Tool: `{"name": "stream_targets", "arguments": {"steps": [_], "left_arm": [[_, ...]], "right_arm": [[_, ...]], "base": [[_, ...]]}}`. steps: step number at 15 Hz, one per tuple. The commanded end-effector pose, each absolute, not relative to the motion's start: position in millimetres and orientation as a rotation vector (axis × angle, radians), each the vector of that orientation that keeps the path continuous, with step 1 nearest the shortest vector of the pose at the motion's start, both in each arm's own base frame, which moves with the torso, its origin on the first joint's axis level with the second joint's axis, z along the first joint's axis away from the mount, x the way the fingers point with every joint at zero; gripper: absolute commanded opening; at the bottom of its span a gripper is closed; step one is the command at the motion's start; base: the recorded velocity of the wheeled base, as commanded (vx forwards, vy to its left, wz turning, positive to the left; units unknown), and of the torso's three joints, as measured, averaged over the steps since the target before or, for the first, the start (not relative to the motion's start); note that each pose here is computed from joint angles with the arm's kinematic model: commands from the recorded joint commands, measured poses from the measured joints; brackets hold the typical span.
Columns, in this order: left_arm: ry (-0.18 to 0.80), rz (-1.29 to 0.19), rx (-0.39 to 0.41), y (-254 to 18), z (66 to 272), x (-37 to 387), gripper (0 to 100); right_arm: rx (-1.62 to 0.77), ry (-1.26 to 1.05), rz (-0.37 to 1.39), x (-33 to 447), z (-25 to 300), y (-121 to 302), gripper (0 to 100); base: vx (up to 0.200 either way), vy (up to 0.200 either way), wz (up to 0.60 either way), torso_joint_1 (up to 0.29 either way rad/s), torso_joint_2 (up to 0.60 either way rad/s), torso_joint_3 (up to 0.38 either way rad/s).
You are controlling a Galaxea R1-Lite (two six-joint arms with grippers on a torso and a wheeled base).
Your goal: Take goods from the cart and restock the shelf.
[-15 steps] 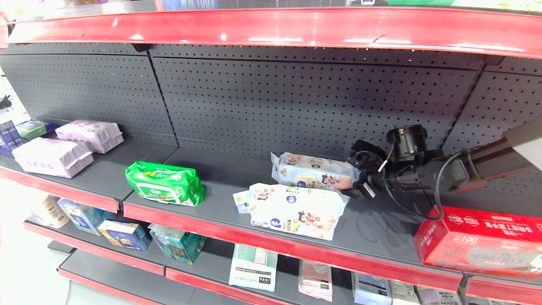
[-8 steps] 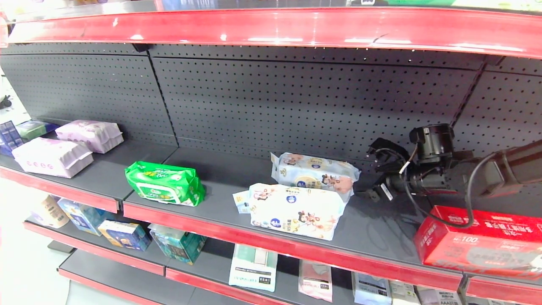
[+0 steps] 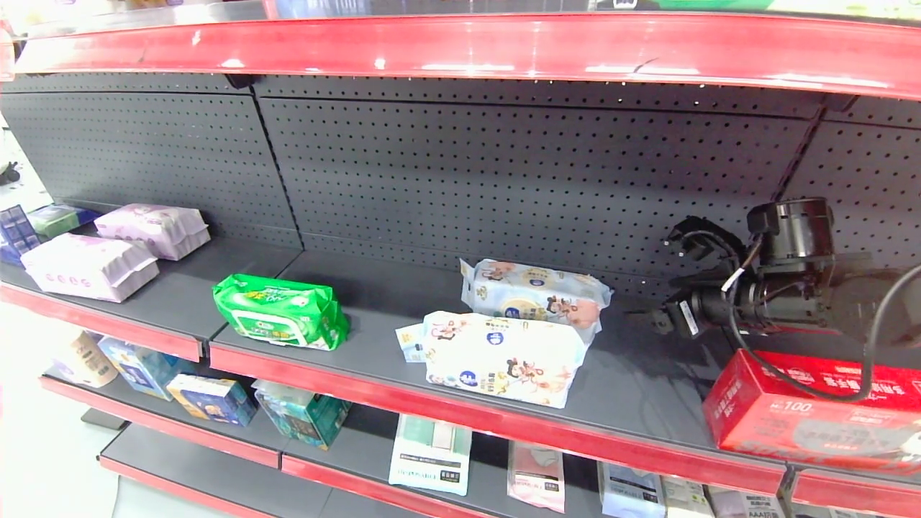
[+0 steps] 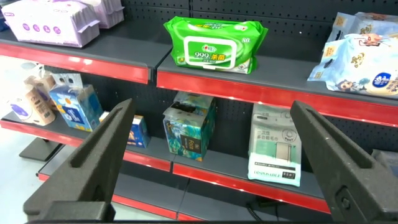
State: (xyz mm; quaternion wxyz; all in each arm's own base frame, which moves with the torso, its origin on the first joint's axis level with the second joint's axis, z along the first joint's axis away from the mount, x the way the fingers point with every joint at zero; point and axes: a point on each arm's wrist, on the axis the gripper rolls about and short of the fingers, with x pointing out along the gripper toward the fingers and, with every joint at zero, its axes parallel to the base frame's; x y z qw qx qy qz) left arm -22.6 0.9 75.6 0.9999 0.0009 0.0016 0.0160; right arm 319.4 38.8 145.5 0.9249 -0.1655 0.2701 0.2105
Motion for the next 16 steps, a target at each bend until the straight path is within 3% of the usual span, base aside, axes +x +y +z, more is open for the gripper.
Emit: {"name": "stream_targets", "arguments": {"steps": [1, 7, 16], "left_arm": [[0.005, 0.032, 0.002, 1, 76, -22, 100], [0.005, 0.032, 0.002, 1, 76, -22, 100], [0.005, 0.032, 0.002, 1, 76, -22, 100]], "right_arm": [[-0.308, 0.545, 0.405, 301, 154, 32, 100], [-0.267, 0.558, 0.395, 298, 153, 32, 100], [-0.268, 0.541, 0.461, 250, 159, 45, 100]], "base": [[0.0, 0.0, 0.0, 0.0, 0.0, 0.0], [0.0, 0.0, 0.0, 0.0, 0.0, 0.0], [0.0, 0.0, 0.0, 0.0, 0.0, 0.0]]}}
